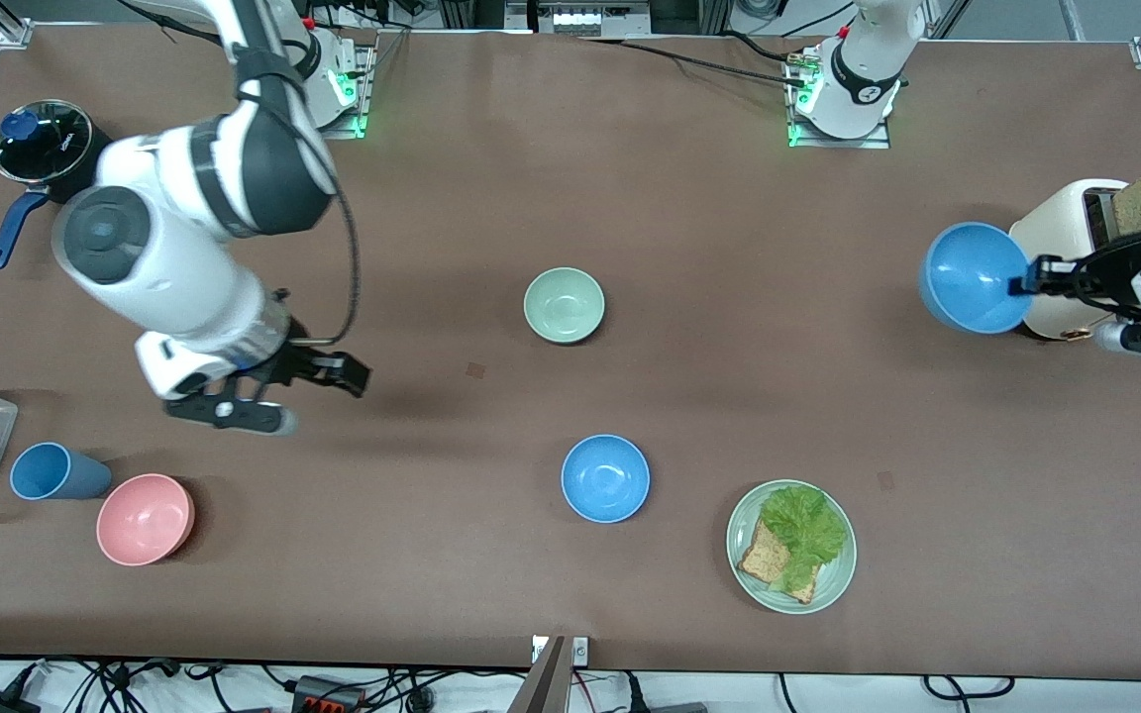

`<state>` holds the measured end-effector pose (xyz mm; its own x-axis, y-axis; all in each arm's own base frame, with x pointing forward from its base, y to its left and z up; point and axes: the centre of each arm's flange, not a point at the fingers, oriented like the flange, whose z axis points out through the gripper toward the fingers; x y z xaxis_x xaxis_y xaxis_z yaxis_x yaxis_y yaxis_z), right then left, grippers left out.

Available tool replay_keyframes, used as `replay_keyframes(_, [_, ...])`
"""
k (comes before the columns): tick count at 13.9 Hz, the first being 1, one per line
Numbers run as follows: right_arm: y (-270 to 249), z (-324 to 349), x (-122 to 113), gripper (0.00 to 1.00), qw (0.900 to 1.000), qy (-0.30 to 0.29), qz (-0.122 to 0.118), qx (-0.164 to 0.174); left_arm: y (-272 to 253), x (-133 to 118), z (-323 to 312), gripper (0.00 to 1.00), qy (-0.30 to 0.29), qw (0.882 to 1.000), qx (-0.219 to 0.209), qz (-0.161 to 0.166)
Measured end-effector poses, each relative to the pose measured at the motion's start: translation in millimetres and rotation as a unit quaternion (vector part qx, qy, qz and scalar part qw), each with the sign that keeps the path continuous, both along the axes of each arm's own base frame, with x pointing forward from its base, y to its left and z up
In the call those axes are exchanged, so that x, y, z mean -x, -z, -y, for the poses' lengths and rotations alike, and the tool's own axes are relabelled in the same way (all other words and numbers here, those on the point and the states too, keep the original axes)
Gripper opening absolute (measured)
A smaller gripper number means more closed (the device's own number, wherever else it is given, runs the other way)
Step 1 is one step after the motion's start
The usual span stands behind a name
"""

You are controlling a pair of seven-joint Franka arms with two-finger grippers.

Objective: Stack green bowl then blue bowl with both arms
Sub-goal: 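Release the green bowl with the right gripper while the left gripper lifts the blue bowl, then carry the blue bowl with the left gripper and lower it into the green bowl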

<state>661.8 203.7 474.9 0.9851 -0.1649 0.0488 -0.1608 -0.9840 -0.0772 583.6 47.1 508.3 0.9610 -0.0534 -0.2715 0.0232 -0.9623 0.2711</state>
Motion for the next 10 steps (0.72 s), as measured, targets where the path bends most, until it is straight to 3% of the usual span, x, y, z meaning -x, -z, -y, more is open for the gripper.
replay_keyframes(2, [-11, 42, -9, 1.0, 1.0, 0.001, 0.004, -0.014, -7, 1, 52, 0.05, -0.048, 0.999, -0.001, -0.023])
replay_keyframes(5, [-34, 125, -16, 1.0, 1.0, 0.011, 0.021, 0.004, -16, 4, 142, 0.05, -0.111, 0.993, -0.008, -0.033])
replay_keyframes(10, [-79, 232, 9, 1.0, 1.0, -0.019, 0.015, 0.014, 11, 15, 255, 0.05, -0.209, 0.978, -0.004, -0.022])
